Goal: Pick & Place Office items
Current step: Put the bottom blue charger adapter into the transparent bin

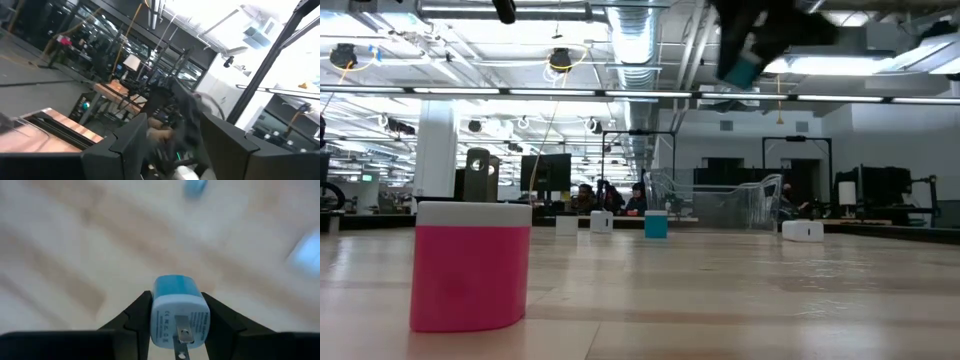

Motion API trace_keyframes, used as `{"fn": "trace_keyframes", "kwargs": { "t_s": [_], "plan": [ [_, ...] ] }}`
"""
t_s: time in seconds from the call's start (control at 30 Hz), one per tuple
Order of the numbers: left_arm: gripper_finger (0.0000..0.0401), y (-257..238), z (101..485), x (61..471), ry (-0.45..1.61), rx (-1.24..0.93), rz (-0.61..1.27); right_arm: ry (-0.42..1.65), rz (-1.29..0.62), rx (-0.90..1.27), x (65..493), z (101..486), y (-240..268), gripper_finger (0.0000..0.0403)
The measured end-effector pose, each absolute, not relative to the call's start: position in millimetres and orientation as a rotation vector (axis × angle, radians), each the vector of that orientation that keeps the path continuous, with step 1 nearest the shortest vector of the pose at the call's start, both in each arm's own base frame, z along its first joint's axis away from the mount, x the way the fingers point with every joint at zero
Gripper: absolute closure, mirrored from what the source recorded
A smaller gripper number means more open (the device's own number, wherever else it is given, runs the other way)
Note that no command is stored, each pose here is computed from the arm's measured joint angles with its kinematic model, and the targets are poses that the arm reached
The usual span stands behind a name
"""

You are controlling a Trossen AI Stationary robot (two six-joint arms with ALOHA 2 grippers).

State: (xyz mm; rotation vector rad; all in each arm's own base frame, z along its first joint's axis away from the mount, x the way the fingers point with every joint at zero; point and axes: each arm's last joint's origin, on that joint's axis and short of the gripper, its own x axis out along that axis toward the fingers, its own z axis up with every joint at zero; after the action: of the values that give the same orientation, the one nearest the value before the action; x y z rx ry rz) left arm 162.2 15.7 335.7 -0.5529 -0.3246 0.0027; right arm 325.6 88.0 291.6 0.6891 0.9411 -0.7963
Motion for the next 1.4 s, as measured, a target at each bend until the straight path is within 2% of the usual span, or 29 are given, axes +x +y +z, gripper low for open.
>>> {"fn": "trace_keyframes", "kwargs": {
  "t_s": [0.27, 0.5, 0.7, 0.93, 1.07, 1.4],
  "plan": [
    [0.0219, 16.6, 335.7, 162.1, -0.332, -0.492, 0.044, 0.745, -0.931, 0.752, 305.6, 340.0, -71.2, 0.028],
    [0.0219, 17.2, 335.7, 162.1, -0.336, -0.466, 0.07, 0.65, -0.865, 0.908, 293.8, 338.3, -171.4, 0.028],
    [0.0219, 20.6, 335.5, 161.9, -0.348, -0.445, 0.136, 0.792, -0.886, 0.874, 310.3, 325.6, -210.4, 0.028],
    [0.0219, 23.6, 335.0, 162.0, -0.357, -0.447, 0.186, 1.065, -0.938, 0.885, 332.9, 285.4, -241.0, 0.028],
    [0.0219, 23.8, 335.1, 161.9, -0.359, -0.448, 0.195, 1.158, -0.971, 0.903, 325.9, 262.5, -256.6, 0.028],
    [0.0219, 23.8, 335.1, 161.9, -0.359, -0.448, 0.194, 1.184, -1.015, 0.949, 295.2, 241.5, -286.3, 0.028]
  ]
}}
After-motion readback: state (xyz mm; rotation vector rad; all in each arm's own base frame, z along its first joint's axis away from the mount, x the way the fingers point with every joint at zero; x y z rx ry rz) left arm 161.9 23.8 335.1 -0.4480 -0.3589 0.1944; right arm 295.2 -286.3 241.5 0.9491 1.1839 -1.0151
